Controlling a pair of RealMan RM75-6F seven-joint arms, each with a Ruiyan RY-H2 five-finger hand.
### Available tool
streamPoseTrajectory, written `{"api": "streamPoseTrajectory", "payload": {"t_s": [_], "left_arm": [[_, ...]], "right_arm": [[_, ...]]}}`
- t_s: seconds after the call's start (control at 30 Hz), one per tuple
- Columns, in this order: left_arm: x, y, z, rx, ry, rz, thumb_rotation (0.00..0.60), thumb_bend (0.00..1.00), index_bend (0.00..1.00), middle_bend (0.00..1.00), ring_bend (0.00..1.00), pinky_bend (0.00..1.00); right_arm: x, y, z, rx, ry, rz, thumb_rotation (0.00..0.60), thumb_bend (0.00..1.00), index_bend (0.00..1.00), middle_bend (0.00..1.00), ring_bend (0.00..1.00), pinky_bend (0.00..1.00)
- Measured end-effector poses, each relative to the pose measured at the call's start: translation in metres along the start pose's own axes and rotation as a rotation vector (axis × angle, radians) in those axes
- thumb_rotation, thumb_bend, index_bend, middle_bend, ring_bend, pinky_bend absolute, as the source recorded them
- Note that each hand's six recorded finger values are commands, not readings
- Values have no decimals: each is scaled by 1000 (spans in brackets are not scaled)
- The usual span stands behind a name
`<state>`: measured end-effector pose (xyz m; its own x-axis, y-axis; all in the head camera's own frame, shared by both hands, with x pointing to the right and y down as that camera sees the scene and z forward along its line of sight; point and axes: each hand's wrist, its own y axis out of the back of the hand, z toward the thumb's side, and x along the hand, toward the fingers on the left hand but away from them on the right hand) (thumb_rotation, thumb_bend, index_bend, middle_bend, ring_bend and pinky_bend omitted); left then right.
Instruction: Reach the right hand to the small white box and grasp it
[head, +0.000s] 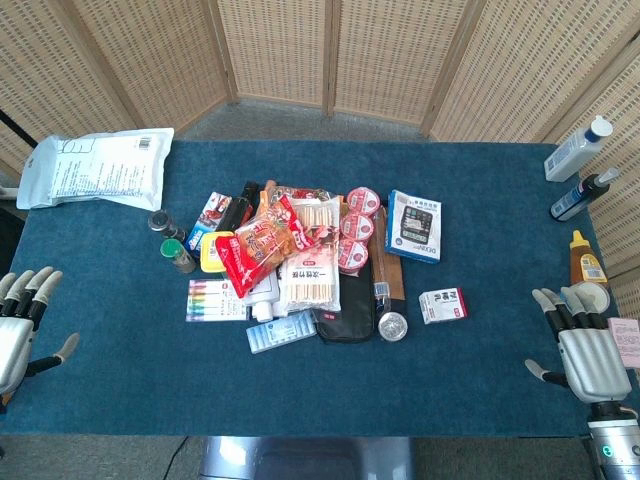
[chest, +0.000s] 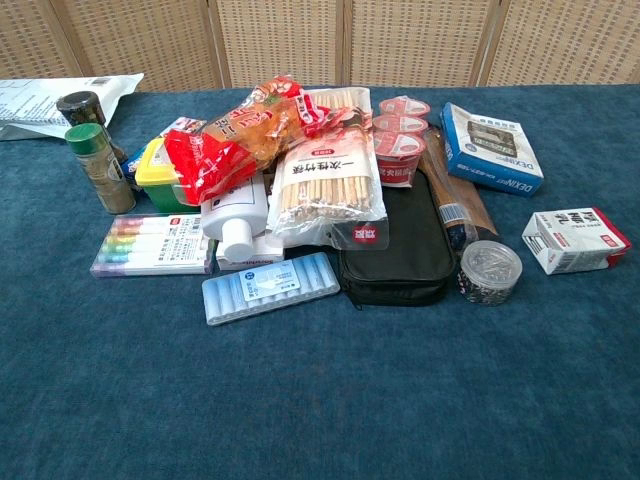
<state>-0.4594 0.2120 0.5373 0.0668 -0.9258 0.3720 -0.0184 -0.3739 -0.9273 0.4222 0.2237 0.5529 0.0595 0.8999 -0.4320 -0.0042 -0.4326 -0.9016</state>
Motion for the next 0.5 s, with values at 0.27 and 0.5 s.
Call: {"api": "streamPoseTrajectory", "payload": {"t_s": [0.27, 0.5], "left_arm": [[-3, 3, 0, -3, -8, 13, 461, 353, 35, 45, 103, 0], [-1, 5, 1, 0, -22, 17, 459, 353, 35, 44, 104, 0]], "right_arm": [[1, -2, 3, -10, 19, 7, 576, 114, 0, 138, 0, 0], [-10, -9, 15, -13, 81, 44, 577, 116, 0, 128, 0, 0]]}}
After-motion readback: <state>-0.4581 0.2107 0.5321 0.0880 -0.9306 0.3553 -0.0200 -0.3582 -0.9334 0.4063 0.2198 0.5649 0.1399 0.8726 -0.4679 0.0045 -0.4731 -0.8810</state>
